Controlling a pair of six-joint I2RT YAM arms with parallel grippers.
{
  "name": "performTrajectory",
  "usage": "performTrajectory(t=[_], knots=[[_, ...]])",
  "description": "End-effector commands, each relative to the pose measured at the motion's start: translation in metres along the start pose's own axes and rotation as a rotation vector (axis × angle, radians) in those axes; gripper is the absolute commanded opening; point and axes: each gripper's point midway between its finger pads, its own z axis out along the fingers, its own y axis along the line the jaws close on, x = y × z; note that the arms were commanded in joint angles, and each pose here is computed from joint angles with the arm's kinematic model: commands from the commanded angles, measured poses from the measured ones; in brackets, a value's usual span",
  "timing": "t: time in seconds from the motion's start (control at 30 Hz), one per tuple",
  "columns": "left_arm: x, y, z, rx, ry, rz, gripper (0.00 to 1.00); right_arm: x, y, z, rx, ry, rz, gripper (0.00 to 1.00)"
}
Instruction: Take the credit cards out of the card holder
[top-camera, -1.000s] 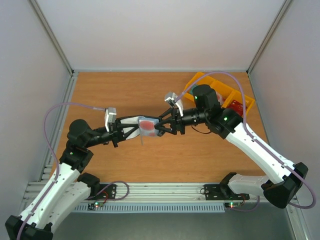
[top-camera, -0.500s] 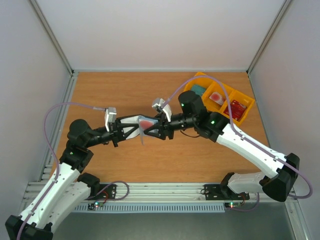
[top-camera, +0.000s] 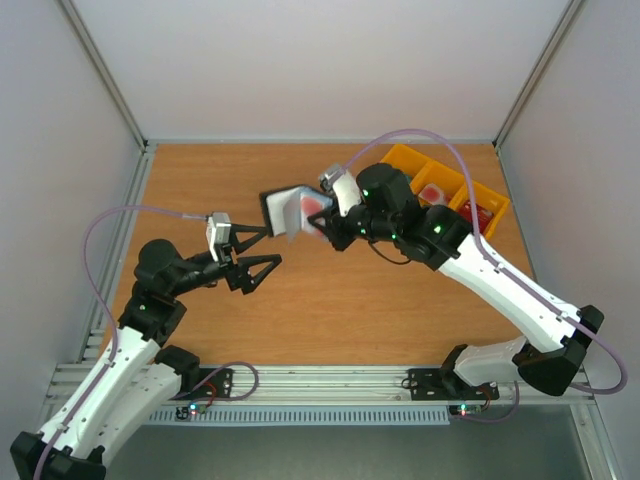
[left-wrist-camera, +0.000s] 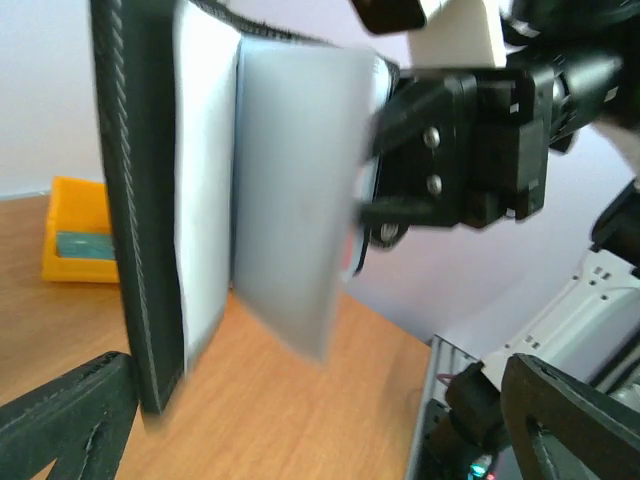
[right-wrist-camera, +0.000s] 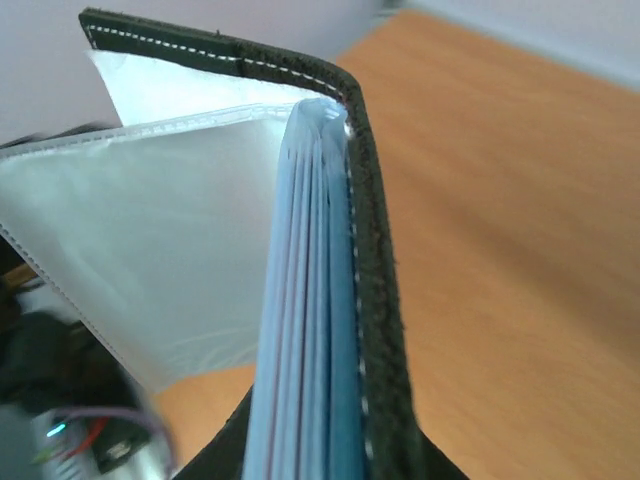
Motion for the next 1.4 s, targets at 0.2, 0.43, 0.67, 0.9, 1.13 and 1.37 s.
performTrajectory(t=[0.2, 0.43, 0.67, 0.9, 1.13, 1.37], knots=[[0.003, 0.045, -0.006, -0.254, -0.006, 0.102, 0.99, 0.015, -0.084, -0.030, 0.560, 0.168, -0.008, 0.01], [0.007, 0.041, -0.001, -0.203, -0.003, 0.052, 0.99, 0.012, -0.067, -0.005, 0.445, 0.195, 0.013, 0.01], [0.004, 0.051, -0.004, -0.275, 0.002, 0.030, 1.00, -0.007, 0.007, 0.021, 0.056, 0.171, -0.050, 0.01], [0.039, 0.095, -0.023, -0.510, 0.080, -0.057, 0.99, -0.001, 0.078, -0.001, -0.365, 0.157, -0.142, 0.01], [0.016, 0.053, -0.006, -0.250, -0.012, -0.071, 0.99, 0.025, 0.099, -0.025, -0.557, 0.188, -0.196, 0.03], [0.009, 0.039, -0.006, -0.191, -0.012, -0.039, 0.98, 0.015, 0.084, -0.029, -0.521, 0.116, -0.149, 0.03]])
